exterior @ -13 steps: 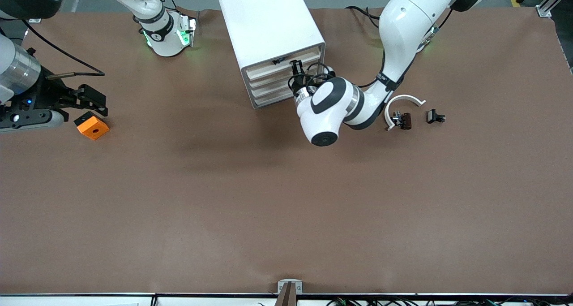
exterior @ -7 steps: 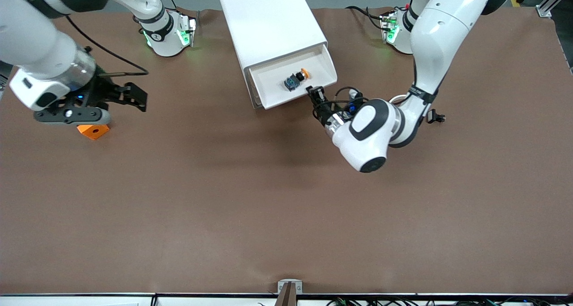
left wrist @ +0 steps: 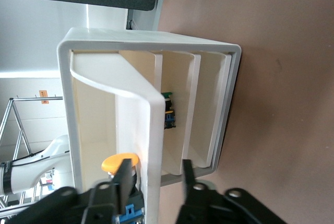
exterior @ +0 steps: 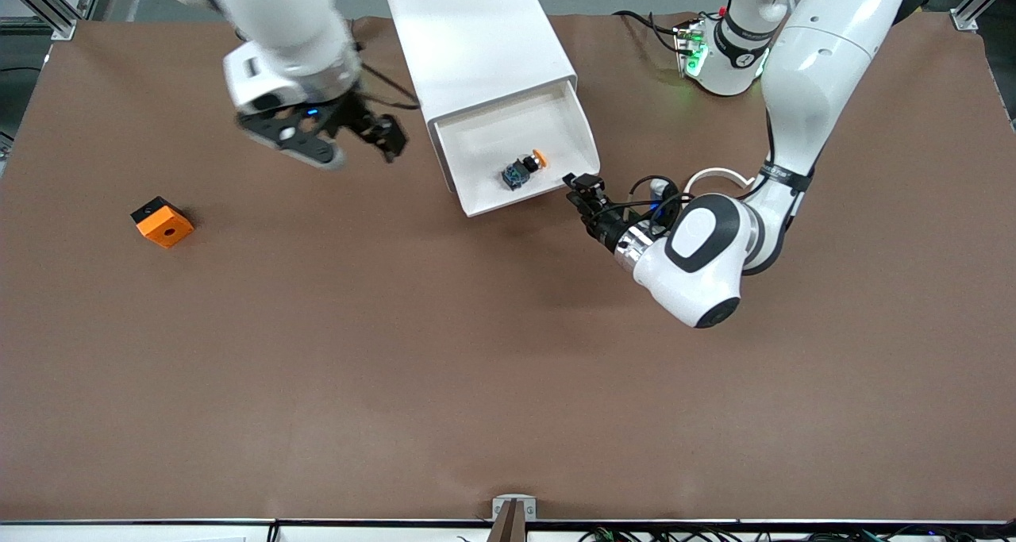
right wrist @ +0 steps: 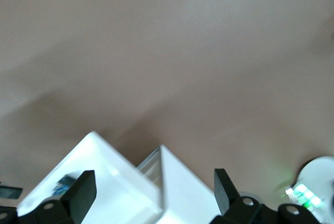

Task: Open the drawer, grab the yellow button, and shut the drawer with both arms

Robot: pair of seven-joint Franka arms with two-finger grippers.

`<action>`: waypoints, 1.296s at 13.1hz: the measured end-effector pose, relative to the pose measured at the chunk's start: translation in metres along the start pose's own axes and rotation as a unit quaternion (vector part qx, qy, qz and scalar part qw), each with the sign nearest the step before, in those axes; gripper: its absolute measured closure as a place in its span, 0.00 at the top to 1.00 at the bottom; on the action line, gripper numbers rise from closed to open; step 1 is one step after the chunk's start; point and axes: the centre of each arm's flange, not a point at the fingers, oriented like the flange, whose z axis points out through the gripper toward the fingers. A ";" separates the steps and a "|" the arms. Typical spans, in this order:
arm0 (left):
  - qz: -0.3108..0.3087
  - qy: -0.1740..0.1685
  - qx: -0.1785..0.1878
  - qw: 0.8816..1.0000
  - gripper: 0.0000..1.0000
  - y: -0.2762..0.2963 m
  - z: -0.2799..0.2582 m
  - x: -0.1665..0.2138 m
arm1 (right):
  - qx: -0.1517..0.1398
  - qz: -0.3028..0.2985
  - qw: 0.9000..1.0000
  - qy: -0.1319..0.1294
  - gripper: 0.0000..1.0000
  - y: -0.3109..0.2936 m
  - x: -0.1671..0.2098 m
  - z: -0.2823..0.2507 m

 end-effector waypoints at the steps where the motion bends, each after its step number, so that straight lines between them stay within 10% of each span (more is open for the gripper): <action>1: 0.002 -0.003 -0.002 1.000 0.65 -0.001 -0.004 0.000 | 0.003 0.022 1.000 0.002 1.00 -0.017 -0.021 0.007; 4: 0.016 -0.019 -0.017 1.000 0.96 -0.011 -0.027 -0.004 | 0.021 0.071 0.997 0.008 1.00 -0.056 -0.062 0.030; 10: 0.127 -0.091 -0.110 0.982 1.00 -0.024 -0.160 0.038 | 0.035 0.132 0.991 0.007 1.00 -0.106 -0.083 0.093; 17: 0.282 0.077 -0.278 0.915 1.00 -0.053 -0.205 0.076 | 0.040 0.138 0.990 0.006 1.00 -0.137 -0.071 0.135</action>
